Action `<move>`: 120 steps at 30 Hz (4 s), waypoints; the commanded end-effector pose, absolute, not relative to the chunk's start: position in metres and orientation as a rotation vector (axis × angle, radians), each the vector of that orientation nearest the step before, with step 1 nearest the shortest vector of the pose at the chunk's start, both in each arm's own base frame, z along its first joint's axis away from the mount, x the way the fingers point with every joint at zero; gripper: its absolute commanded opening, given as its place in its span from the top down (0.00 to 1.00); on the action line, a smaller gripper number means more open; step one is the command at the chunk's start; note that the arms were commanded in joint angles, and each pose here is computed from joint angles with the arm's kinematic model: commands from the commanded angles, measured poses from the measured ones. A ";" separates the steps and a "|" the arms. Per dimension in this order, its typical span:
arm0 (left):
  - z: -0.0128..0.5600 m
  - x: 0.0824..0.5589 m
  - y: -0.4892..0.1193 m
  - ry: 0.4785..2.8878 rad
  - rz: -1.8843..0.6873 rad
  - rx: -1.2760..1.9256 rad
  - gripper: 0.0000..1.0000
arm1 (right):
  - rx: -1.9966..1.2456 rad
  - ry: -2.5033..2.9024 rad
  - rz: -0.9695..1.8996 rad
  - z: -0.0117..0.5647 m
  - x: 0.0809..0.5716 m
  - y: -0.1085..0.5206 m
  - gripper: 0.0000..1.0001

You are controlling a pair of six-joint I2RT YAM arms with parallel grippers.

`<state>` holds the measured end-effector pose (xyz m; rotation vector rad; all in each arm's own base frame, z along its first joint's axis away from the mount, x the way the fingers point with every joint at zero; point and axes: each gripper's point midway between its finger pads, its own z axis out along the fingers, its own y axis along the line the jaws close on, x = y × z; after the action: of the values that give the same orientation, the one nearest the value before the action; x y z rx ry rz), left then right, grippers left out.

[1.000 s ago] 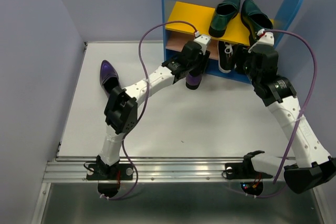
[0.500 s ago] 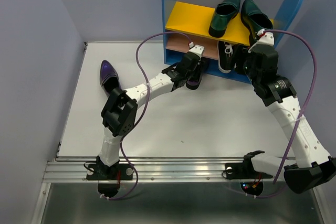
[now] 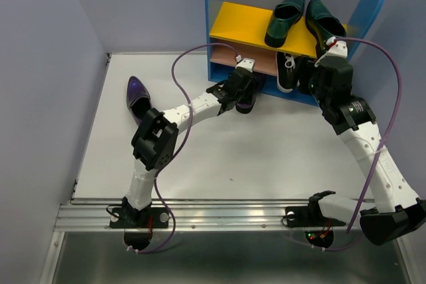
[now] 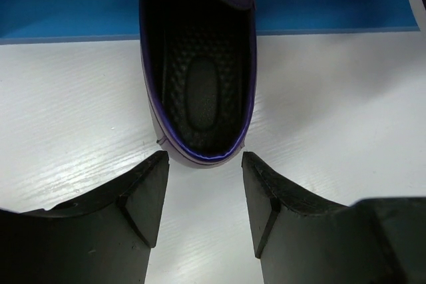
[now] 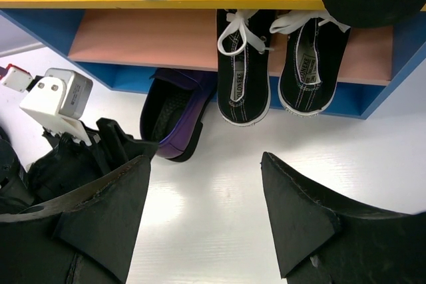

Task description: Place and organize the shoes onto the shoe shelf

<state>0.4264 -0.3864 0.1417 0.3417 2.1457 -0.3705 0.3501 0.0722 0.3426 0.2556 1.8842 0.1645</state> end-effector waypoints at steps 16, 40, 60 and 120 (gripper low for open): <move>0.141 0.477 -0.388 2.134 -0.359 0.128 0.50 | 0.258 1.832 0.203 0.361 0.345 0.072 0.27; 0.197 0.515 -0.408 1.937 -0.419 0.035 1.00 | 0.248 1.846 0.218 0.360 0.344 0.075 0.27; 0.231 0.537 -0.415 1.749 -0.680 -0.265 1.00 | 0.249 1.889 0.233 0.346 0.337 0.078 0.27; 0.206 0.527 -0.425 1.750 -0.960 -0.444 0.17 | 0.243 1.915 0.214 0.339 0.343 0.078 0.26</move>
<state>0.5357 -0.4144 0.1173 -0.5089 1.9008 -0.8029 0.3412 0.0812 0.3253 0.2377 1.9553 0.2143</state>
